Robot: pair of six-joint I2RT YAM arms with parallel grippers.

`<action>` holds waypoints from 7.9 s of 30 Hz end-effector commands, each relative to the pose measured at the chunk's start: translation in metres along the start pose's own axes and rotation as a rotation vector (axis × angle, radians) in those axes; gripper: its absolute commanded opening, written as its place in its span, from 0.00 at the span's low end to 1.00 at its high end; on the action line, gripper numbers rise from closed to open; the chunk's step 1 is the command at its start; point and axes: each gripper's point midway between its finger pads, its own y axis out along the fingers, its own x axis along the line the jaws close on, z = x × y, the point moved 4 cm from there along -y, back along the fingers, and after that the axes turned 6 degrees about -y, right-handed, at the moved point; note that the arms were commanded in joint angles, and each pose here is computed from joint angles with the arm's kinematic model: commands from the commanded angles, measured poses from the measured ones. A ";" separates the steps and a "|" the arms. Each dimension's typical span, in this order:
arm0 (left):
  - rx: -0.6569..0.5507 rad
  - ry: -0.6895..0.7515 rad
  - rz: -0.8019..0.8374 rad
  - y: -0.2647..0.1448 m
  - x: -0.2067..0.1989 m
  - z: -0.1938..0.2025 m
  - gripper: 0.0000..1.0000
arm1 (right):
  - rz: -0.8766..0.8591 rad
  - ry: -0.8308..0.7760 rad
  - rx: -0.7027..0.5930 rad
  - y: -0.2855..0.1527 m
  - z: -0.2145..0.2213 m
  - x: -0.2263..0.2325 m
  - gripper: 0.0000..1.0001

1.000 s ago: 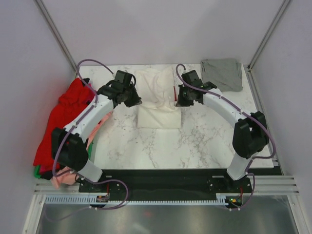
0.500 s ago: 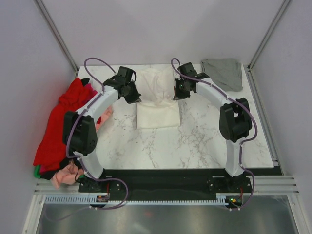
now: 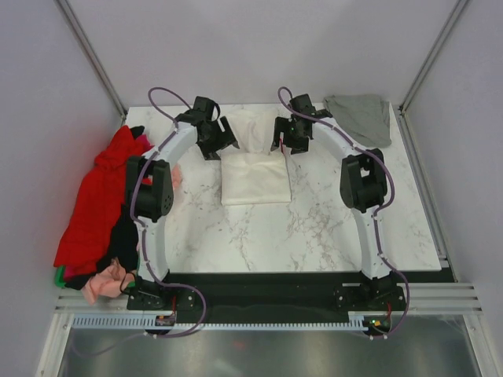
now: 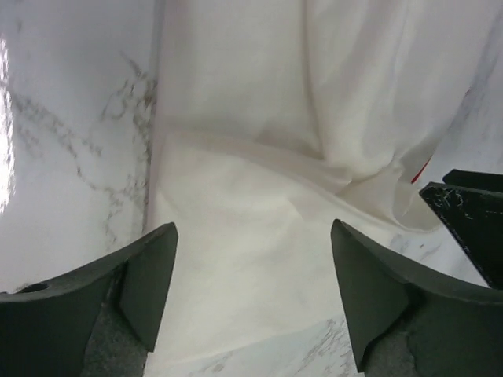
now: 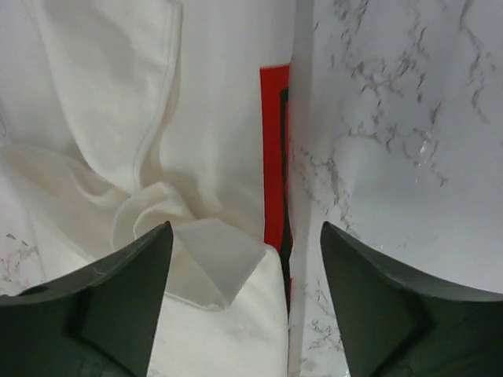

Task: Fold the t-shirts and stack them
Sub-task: Fold the tshirt, then neatly place the folded tshirt to the corner

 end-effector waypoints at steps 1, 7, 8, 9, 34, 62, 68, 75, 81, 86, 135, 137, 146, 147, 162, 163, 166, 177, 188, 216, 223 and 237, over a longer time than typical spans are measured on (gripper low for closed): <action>-0.011 0.018 0.120 -0.013 -0.032 -0.038 0.88 | -0.039 0.036 -0.127 -0.022 -0.056 0.001 0.87; -0.065 0.054 0.094 -0.069 -0.034 -0.041 0.92 | -0.065 0.036 -0.176 -0.085 -0.047 0.011 0.88; -0.073 0.066 0.089 -0.075 -0.031 -0.037 0.92 | -0.078 0.020 -0.173 -0.089 -0.036 0.020 0.88; -0.110 0.074 0.113 -0.098 -0.034 -0.035 0.92 | -0.089 0.004 -0.188 -0.093 -0.028 0.025 0.88; 0.142 -0.038 0.083 -0.036 0.088 0.132 0.66 | -0.175 0.116 0.105 -0.041 0.160 -0.007 0.60; 0.050 -0.014 0.124 -0.009 0.068 0.108 0.06 | -0.186 0.136 0.146 -0.021 0.168 -0.020 0.05; 0.047 0.027 0.168 -0.045 0.051 0.119 0.02 | -0.206 0.149 0.109 -0.045 0.166 -0.014 0.00; 0.054 0.064 0.225 -0.113 0.039 0.163 0.02 | -0.241 0.159 0.026 -0.115 0.177 -0.004 0.00; 0.105 0.072 0.283 -0.166 0.045 0.215 0.02 | -0.229 0.190 -0.029 -0.182 0.212 -0.002 0.00; 0.082 0.044 0.333 -0.213 0.049 0.227 0.02 | -0.187 0.216 -0.032 -0.225 0.241 0.007 0.00; 0.227 -0.121 0.228 0.008 -0.009 -0.041 1.00 | -0.026 0.127 -0.123 -0.048 -0.065 -0.013 0.80; 0.173 -0.097 0.211 -0.008 -0.010 -0.044 1.00 | -0.045 0.112 -0.125 -0.067 -0.051 -0.010 0.80; 0.080 0.001 0.130 -0.077 0.016 -0.005 0.99 | -0.212 0.172 -0.081 -0.083 0.076 -0.010 0.68; 0.106 -0.004 0.104 -0.076 0.028 0.009 0.98 | -0.244 0.175 -0.076 -0.081 0.082 -0.005 0.51; 0.089 0.039 0.062 -0.127 0.089 0.091 0.96 | -0.299 0.118 -0.105 -0.105 0.103 0.006 0.01; 0.084 0.045 0.066 -0.129 0.090 0.093 0.96 | -0.313 0.124 -0.077 -0.096 0.111 0.005 0.01; 0.091 0.056 0.060 -0.129 0.096 0.098 0.96 | -0.378 0.148 0.002 -0.076 0.130 0.005 0.00; 0.079 0.073 0.081 -0.144 0.097 0.106 0.96 | -0.288 0.221 0.114 -0.043 0.188 -0.020 0.00; -0.031 0.237 0.048 -0.170 0.105 0.098 0.97 | -0.340 0.013 0.042 -0.116 0.167 0.085 0.51; -0.387 0.183 -0.084 -0.212 0.151 0.103 0.96 | -0.210 0.144 0.054 -0.020 0.124 -0.037 0.86; -0.412 0.180 -0.076 -0.215 0.152 0.104 0.96 | -0.281 0.182 0.080 0.000 0.138 -0.030 0.64; -0.437 0.182 -0.056 -0.218 0.150 0.104 0.95 | -0.151 -0.029 -0.100 -0.060 0.050 -0.039 0.00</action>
